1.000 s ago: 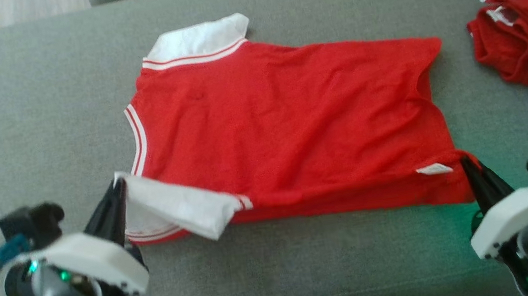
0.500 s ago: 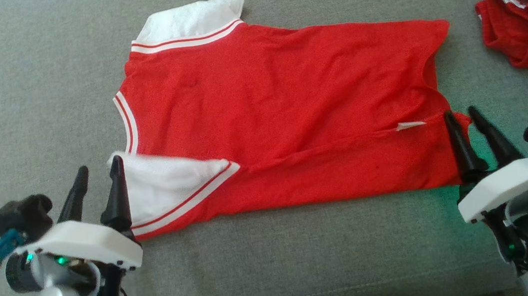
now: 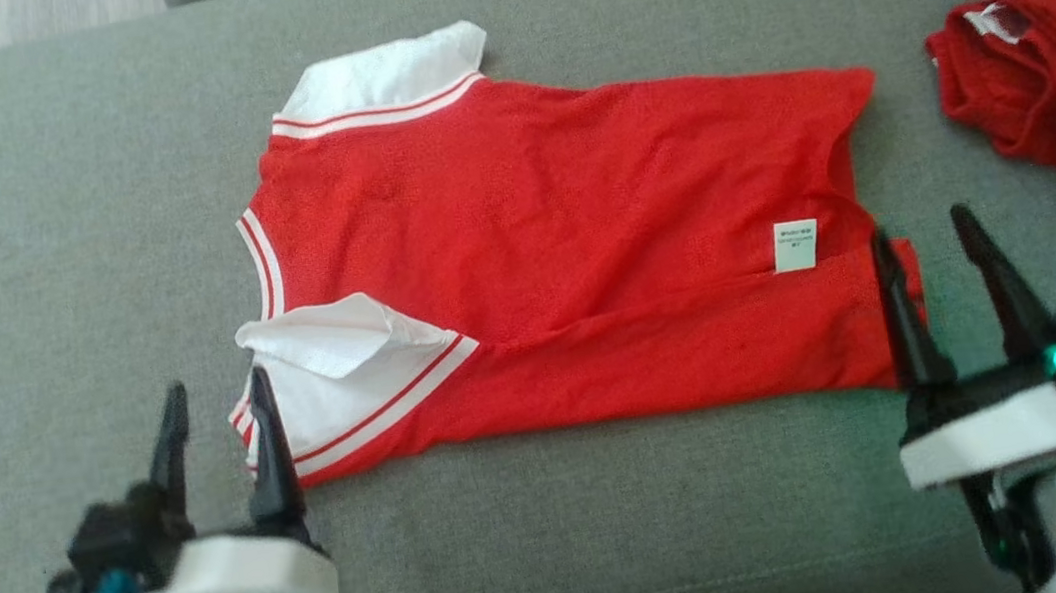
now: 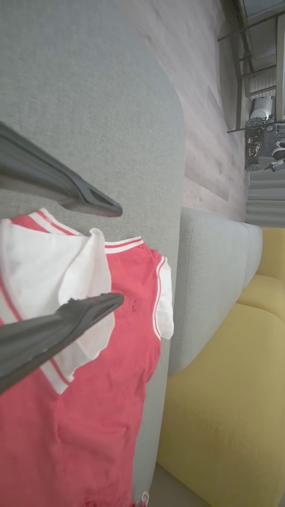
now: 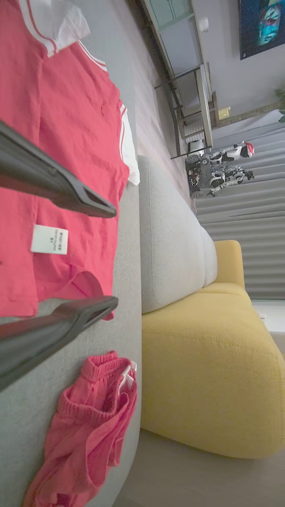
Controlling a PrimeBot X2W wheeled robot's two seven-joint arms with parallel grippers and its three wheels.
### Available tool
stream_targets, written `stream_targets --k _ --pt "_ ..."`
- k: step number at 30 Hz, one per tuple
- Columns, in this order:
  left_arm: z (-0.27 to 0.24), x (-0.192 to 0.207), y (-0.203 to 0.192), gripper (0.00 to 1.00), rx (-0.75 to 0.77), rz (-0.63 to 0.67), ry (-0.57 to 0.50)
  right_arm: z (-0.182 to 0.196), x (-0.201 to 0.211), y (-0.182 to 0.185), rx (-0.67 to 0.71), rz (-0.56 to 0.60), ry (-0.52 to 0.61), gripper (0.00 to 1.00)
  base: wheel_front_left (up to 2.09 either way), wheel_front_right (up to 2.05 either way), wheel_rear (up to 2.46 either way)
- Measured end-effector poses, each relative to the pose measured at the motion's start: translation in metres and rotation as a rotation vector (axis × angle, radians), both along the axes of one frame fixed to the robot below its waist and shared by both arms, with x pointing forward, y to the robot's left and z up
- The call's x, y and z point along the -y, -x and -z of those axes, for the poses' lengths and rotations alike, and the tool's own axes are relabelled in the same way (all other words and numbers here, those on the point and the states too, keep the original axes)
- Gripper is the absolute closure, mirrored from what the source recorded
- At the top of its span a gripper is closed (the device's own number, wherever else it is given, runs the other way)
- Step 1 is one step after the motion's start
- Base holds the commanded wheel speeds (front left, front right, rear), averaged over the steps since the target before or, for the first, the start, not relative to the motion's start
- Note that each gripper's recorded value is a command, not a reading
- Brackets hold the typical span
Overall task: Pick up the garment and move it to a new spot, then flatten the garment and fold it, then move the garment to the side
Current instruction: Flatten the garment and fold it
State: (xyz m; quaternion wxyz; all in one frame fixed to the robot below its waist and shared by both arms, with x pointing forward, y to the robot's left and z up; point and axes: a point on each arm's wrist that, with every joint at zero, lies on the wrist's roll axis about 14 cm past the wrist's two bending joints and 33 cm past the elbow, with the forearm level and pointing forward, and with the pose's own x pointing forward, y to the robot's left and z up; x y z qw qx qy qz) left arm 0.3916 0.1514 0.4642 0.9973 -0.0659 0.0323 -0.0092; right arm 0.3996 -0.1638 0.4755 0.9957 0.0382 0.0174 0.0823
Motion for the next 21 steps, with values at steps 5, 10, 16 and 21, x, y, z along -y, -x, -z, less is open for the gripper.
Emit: stream_targets --k 5,10,16,21 --pt "0.006 0.001 0.021 0.00 -0.022 0.007 -0.029 0.001 -0.001 0.021 0.000 0.018 -0.001 0.00 0.00 0.00 0.00" --pt "0.007 0.002 0.026 0.00 -0.023 0.020 -0.045 0.007 0.001 0.032 -0.020 0.031 -0.005 0.00 0.00 0.00 0.00" --pt "0.017 0.004 0.029 0.00 -0.054 0.042 -0.045 0.007 -0.003 0.034 -0.022 0.035 -0.021 0.00 0.00 0.00 0.00" --pt "0.018 0.005 0.030 0.00 -0.058 0.046 -0.043 0.010 -0.002 0.037 -0.032 0.038 -0.021 0.00 0.00 0.00 0.00"
